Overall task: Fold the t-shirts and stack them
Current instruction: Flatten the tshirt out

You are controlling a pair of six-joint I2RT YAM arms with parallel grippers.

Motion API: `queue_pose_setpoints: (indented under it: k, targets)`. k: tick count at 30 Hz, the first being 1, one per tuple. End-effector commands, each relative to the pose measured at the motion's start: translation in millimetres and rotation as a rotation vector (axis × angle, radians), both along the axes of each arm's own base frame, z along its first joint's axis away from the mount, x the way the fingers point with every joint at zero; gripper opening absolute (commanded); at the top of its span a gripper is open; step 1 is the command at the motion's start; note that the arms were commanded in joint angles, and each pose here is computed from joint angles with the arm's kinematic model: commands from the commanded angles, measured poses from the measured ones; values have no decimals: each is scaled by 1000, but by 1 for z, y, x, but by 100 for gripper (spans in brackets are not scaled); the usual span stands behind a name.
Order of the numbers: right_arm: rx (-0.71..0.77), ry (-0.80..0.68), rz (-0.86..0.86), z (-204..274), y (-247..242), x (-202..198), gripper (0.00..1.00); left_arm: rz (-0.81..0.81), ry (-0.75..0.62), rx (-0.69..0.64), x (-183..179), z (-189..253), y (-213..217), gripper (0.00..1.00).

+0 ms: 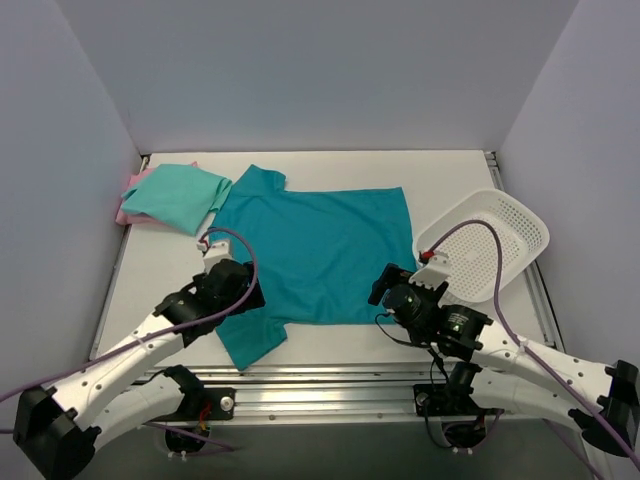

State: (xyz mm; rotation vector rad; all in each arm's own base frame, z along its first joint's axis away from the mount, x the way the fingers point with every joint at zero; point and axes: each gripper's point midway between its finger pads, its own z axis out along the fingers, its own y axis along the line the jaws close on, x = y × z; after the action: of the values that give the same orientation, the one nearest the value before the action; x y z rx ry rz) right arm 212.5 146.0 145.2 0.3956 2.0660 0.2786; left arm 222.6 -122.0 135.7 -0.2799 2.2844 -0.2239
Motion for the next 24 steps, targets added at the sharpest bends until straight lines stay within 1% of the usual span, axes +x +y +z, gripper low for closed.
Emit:
queue_pose_setpoints:
  k: [1,4,5,7,8,9,11,14,16,17,21,22,24]
  targets:
    - [57,17,-4,-17,9,0,87,-15,70,-96,1,-37,-26,92]
    - [57,41,-19,-34,5,1,87,-8,81,-136,-4,-48,-29,92]
    - [77,57,-4,-38,10,2,88,-3,94,-133,-9,-55,-27,92]
    - [71,95,12,-52,9,3,88,11,108,-140,-16,-57,-23,92]
    - [88,103,-9,-56,7,11,88,14,122,-133,-20,-60,-20,92]
    - [105,133,16,-63,10,10,88,17,148,-119,-26,-64,-17,92]
    - [93,150,4,-75,5,15,88,6,178,-111,-33,-66,-16,92]
    - [66,157,-12,-83,2,20,88,-1,227,-83,-46,-66,-13,92]
    - [74,149,-10,-82,5,26,88,5,247,-77,-50,-65,-13,92]
    - [67,152,-7,-84,7,29,88,18,286,-49,-58,-69,-6,91]
    - [79,170,-14,-87,4,41,88,44,317,-106,-72,-65,-9,90]
    - [91,175,-5,-87,6,43,88,56,306,-121,-71,-59,-9,89]
    - [106,165,-3,-83,7,46,88,105,323,-104,-79,-57,-1,88]
